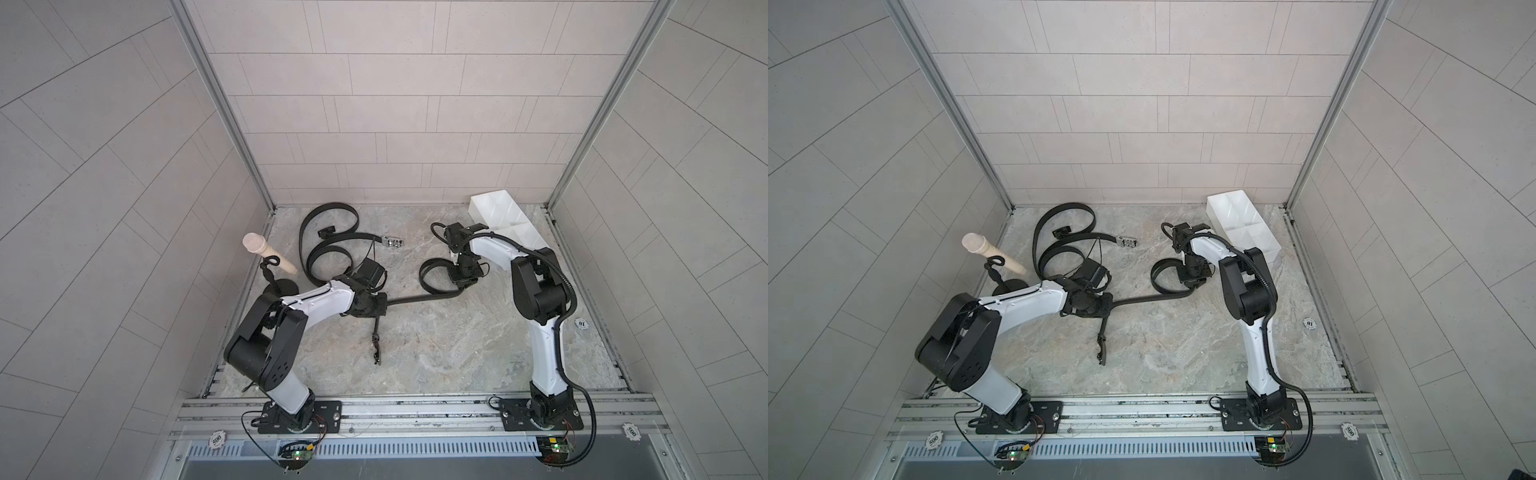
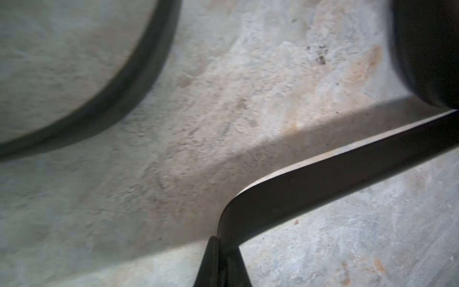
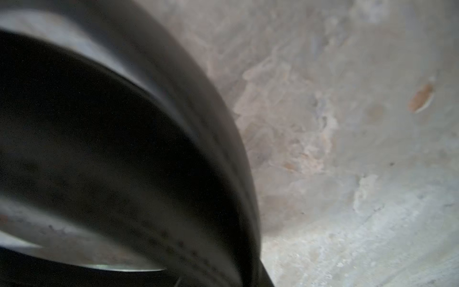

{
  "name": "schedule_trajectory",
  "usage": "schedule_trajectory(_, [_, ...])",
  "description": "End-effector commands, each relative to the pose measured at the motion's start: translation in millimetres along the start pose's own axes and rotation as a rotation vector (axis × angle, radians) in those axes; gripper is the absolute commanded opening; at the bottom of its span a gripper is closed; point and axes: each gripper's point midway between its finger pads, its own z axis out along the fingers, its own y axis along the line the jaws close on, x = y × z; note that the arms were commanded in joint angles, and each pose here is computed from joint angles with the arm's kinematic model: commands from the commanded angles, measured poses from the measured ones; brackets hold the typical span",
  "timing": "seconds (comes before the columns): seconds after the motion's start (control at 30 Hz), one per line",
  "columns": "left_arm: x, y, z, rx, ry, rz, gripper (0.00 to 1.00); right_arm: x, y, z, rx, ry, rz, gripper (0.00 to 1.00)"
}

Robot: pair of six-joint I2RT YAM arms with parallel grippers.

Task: Place the belts into the storage roll
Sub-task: Roll the belt at the center of the board.

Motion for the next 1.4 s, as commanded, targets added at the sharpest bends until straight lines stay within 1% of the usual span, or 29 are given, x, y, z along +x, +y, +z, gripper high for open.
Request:
schedule_trajectory(0.0, [51.3, 87.8, -14.5, -0.332, 0.157, -0.112, 0.0, 43.0, -82.2, 27.9, 0.28, 0.21, -0.02, 0.25])
schedule_trajectory(0.17, [50.2, 100.5, -21.3, -0.34, 0.148, -0.146, 0.0, 42.4, -84.4, 30.1, 0.277, 0.214, -0.018, 0.25])
schedule_trajectory(0.27, [49.2, 102.7, -21.5, -0.346, 0.149, -0.145, 0.0, 41.9, -84.3, 30.4, 0.276, 0.217, -0.02, 0.23])
schedule_trajectory(0.33, [47.2, 101.3, -20.0, -0.341, 0.148, -0.144, 0.0, 42.2, -82.6, 30.8, 0.267, 0.219, -0.019, 0.21])
schedule_trajectory(0.43, [36.8, 92.6, -19.3, -0.337, 0.129, -0.105, 0.0, 43.8, -81.1, 30.4, 0.279, 0.223, -0.029, 0.14])
schedule_trajectory(0.53, [14.5, 63.9, -21.6, -0.341, 0.095, 0.016, 0.0, 44.7, -80.2, 29.2, 0.285, 0.222, -0.04, 0.05])
schedule_trajectory(0.6, [-8.2, 27.9, -23.4, -0.336, 0.059, 0.132, 0.0, 44.5, -77.4, 29.0, 0.268, 0.22, -0.043, 0.01])
schedule_trajectory(0.63, [-14.7, 14.8, -21.0, -0.333, 0.061, 0.166, 0.0, 44.7, -76.5, 29.2, 0.264, 0.221, -0.043, 0.0])
schedule_trajectory(0.73, [-41.5, -30.2, -12.2, -0.296, 0.047, 0.238, 0.0, 49.3, -76.6, 29.2, 0.274, 0.238, -0.052, 0.0])
schedule_trajectory(0.8, [-56.1, -50.9, -0.6, -0.291, 0.045, 0.276, 0.0, 54.9, -76.9, 27.7, 0.274, 0.243, -0.046, 0.0])
schedule_trajectory(0.97, [-103.5, -78.8, 27.6, -0.345, 0.053, 0.385, 0.01, 72.4, -61.6, 28.2, 0.217, 0.24, -0.02, 0.0])
schedule_trajectory(1.0, [-114.5, -83.7, 29.1, -0.356, 0.044, 0.401, 0.01, 76.3, -57.0, 28.6, 0.208, 0.245, -0.019, 0.0])
schedule_trajectory(1.1, [-136.8, -91.5, 37.8, -0.391, 0.051, 0.487, 0.08, 90.1, -34.4, 28.7, 0.179, 0.251, -0.034, 0.0])
schedule_trajectory(1.2, [-149.6, -86.5, 43.7, -0.428, 0.066, 0.55, 0.21, 104.9, -9.8, 28.7, 0.151, 0.244, -0.034, 0.0])
schedule_trajectory(1.23, [-152.2, -84.0, 44.9, -0.432, 0.067, 0.565, 0.32, 110.2, 0.1, 30.1, 0.135, 0.24, -0.033, 0.0])
schedule_trajectory(1.27, [-154.0, -80.6, 46.6, -0.433, 0.068, 0.572, 0.46, 115.3, 10.3, 31.1, 0.128, 0.235, -0.037, 0.0])
schedule_trajectory(1.3, [-156.5, -78.3, 46.5, -0.439, 0.062, 0.577, 0.56, 119.3, 18.9, 32.1, 0.124, 0.232, -0.046, 0.0])
schedule_trajectory(1.33, [-158.1, -76.9, 47.7, -0.439, 0.061, 0.588, 0.62, 122.5, 28.7, 32.7, 0.124, 0.222, -0.05, 0.0])
schedule_trajectory(1.37, [-159.7, -76.5, 48.8, -0.438, 0.054, 0.595, 0.65, 126.2, 37.9, 33.5, 0.123, 0.214, -0.058, 0.0])
